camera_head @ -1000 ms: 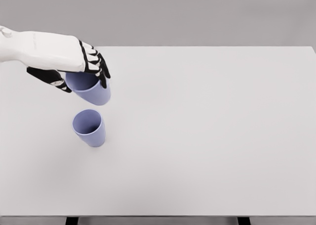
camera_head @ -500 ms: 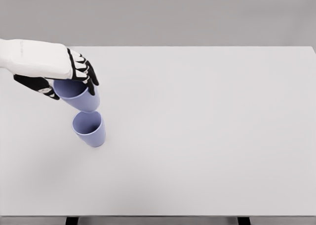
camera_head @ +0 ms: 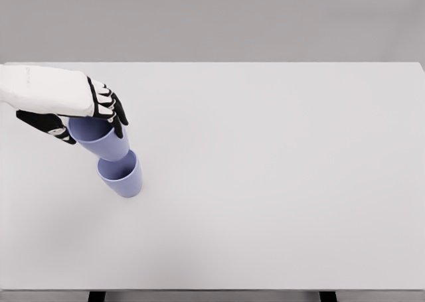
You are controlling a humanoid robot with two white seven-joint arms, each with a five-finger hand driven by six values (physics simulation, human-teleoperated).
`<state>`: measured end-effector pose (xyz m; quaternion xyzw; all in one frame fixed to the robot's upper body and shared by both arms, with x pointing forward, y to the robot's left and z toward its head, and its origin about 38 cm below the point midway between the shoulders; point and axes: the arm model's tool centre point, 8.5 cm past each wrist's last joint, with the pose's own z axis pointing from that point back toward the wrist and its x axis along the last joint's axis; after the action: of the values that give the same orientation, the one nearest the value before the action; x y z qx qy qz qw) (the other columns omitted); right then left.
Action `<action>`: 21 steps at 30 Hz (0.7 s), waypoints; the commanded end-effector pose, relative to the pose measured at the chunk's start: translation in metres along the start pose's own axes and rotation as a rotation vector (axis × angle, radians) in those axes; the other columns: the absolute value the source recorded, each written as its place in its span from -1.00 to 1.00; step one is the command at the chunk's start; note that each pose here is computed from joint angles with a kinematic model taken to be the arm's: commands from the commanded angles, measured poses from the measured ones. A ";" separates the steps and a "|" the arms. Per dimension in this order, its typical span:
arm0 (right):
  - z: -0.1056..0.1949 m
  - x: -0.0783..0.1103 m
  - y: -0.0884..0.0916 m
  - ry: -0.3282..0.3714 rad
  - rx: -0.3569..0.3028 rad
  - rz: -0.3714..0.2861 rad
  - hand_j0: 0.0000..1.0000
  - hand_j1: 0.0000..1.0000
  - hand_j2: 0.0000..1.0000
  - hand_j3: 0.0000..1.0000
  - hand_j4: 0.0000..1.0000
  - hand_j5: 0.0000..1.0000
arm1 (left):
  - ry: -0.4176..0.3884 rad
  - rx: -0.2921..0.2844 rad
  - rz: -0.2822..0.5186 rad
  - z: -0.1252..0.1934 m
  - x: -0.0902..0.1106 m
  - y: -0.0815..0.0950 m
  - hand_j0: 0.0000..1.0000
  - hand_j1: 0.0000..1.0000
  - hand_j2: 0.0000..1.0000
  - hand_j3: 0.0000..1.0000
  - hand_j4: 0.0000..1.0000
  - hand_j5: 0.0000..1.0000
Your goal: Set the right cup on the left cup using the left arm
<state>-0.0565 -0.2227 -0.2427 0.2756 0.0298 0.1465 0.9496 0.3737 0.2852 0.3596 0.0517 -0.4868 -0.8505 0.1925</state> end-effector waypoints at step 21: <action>0.000 0.000 0.000 0.000 0.001 0.002 1.00 1.00 1.00 1.00 1.00 1.00 | -0.018 -0.017 0.035 -0.006 0.000 -0.010 0.25 0.25 0.25 0.25 0.25 0.25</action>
<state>-0.0565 -0.2227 -0.2427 0.2756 0.0297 0.1467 0.9495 0.3725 0.2847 0.3476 0.0346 -0.4801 -0.8530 0.2017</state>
